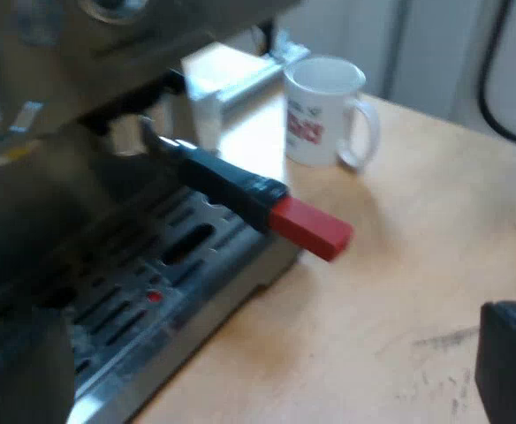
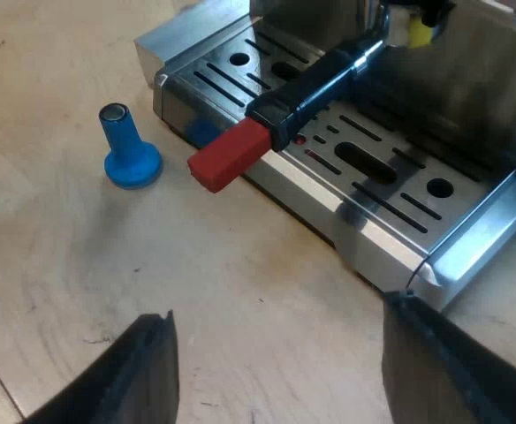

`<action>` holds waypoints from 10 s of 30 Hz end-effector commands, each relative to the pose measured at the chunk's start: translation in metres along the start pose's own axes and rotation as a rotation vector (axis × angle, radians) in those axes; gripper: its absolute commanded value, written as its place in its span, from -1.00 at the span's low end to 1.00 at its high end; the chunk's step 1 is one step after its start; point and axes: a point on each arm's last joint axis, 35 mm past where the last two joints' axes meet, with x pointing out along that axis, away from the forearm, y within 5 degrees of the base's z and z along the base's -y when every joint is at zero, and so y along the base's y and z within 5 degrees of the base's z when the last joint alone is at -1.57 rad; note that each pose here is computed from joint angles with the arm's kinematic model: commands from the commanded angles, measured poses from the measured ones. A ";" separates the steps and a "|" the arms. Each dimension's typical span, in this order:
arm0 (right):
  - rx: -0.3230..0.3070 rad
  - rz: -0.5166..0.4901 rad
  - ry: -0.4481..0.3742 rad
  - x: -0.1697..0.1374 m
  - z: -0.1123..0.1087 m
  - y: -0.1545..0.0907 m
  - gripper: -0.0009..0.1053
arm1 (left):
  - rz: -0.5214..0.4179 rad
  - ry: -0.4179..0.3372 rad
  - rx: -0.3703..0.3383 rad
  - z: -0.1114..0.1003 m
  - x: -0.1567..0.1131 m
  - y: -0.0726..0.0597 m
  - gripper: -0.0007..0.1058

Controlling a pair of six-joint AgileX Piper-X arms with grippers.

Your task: Grind coffee beans and then tamp

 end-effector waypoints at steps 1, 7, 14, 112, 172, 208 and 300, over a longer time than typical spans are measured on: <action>-0.023 -0.015 -0.020 0.003 0.002 0.002 0.03 | -0.054 0.028 0.043 0.002 0.009 0.000 0.75; 0.000 -0.033 -0.064 0.023 -0.003 0.010 0.03 | -0.141 0.111 0.063 -0.002 0.026 0.000 0.75; 0.006 -0.083 -0.110 0.042 -0.008 0.026 0.03 | -0.205 0.202 0.049 -0.008 0.043 -0.002 0.75; 0.249 -0.537 -0.127 0.205 -0.025 0.125 -0.71 | -0.215 0.322 -0.005 -0.045 0.076 0.012 0.34; 0.216 -0.757 -0.167 0.161 -0.006 0.128 -0.58 | -0.209 0.214 0.027 -0.037 0.043 -0.001 0.34; 0.396 -0.388 0.092 0.124 0.068 0.057 0.14 | 0.005 0.088 0.100 -0.028 0.030 0.001 0.34; 0.596 -0.301 0.369 0.246 0.033 0.044 -0.98 | 0.001 0.084 0.101 -0.028 0.030 0.000 0.34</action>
